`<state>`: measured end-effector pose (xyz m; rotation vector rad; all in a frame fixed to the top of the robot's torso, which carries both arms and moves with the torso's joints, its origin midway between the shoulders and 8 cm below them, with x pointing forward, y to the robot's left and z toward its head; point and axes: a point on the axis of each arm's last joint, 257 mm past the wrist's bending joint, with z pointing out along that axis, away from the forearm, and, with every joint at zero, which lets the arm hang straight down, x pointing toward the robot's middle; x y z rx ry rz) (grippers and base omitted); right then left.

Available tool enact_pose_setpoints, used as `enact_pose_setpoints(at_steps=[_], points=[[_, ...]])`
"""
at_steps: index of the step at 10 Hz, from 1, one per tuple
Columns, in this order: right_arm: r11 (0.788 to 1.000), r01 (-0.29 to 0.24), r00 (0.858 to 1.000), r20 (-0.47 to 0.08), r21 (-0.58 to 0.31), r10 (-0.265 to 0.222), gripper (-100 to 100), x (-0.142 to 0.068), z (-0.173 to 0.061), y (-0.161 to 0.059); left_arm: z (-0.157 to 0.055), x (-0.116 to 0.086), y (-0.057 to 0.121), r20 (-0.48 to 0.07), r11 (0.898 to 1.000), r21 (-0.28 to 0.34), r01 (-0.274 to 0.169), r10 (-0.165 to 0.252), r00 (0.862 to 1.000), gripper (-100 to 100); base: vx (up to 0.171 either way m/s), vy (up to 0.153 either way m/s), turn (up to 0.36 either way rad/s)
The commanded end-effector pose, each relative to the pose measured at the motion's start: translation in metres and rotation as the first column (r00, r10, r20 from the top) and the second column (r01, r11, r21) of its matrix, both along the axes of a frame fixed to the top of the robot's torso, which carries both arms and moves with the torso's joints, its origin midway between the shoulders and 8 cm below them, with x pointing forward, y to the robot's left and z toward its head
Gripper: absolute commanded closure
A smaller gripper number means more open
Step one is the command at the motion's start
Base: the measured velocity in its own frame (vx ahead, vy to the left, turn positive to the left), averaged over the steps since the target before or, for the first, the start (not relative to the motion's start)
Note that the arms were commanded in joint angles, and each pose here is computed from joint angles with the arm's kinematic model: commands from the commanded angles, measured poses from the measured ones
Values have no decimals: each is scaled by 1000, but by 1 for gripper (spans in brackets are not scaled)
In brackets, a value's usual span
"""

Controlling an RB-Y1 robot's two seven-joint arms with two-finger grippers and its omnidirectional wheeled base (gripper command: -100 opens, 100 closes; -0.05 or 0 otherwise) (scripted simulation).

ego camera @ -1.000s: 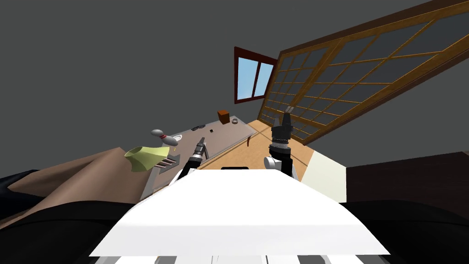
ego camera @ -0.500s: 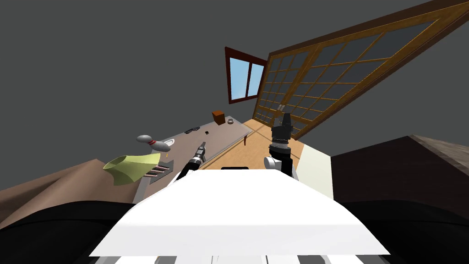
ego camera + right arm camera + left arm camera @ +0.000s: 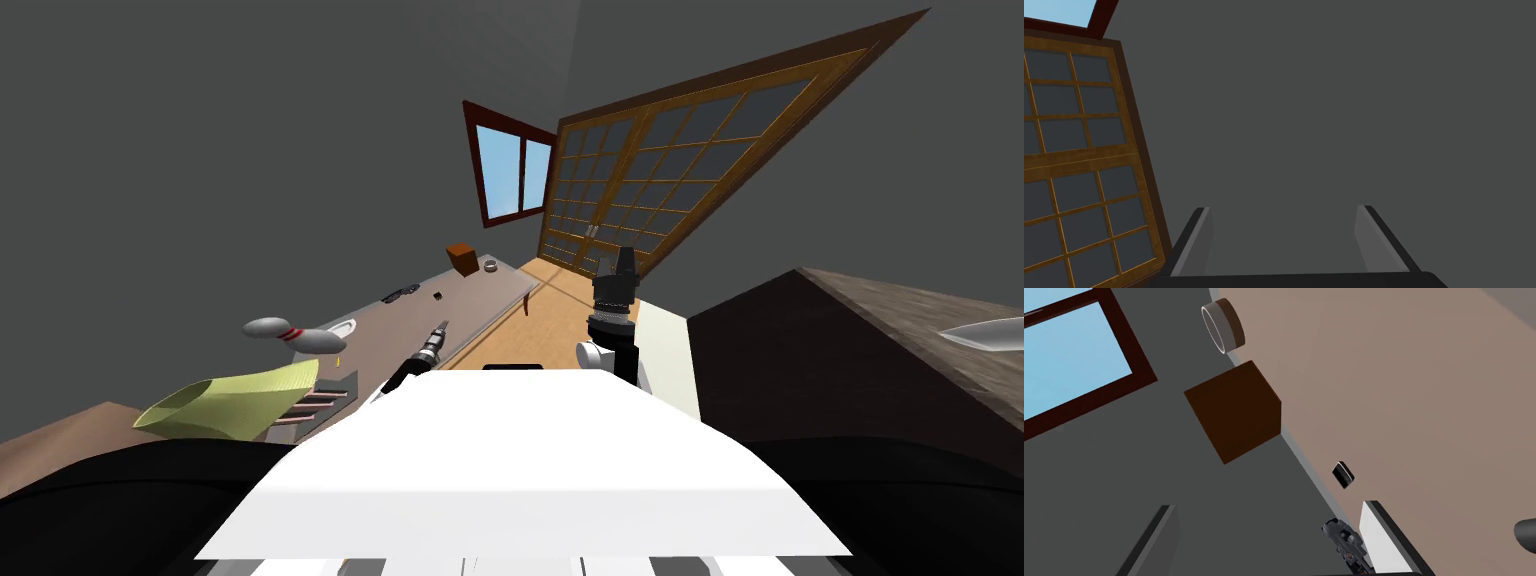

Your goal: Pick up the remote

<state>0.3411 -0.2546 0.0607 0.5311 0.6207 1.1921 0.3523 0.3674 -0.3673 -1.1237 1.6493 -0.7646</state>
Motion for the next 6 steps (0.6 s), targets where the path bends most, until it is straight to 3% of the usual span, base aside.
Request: enact_pose_setpoints(at_steps=[1,2,4,5,6], points=[[1000,0,1000,0,0,0,0,0,0,0,-33,-21,15,-106,1000,26,-11,14,994,-100,7,15,-211],[1000,0,1000,0,0,0,0,0,0,0,-35,-22,15,-115,1000,26,-11,14,993,-100,8,12,-138],[1000,0,1000,0,0,0,0,0,0,0,-75,-51,38,-261,998,69,-4,22,965,-100,14,19,-339],[1000,0,1000,0,0,0,0,0,0,0,-84,-58,43,-287,998,64,-18,35,957,-100,10,32,-118],[1000,0,1000,0,0,0,0,0,0,0,-102,-75,55,-354,997,79,-18,45,934,-100,12,22,-189]])
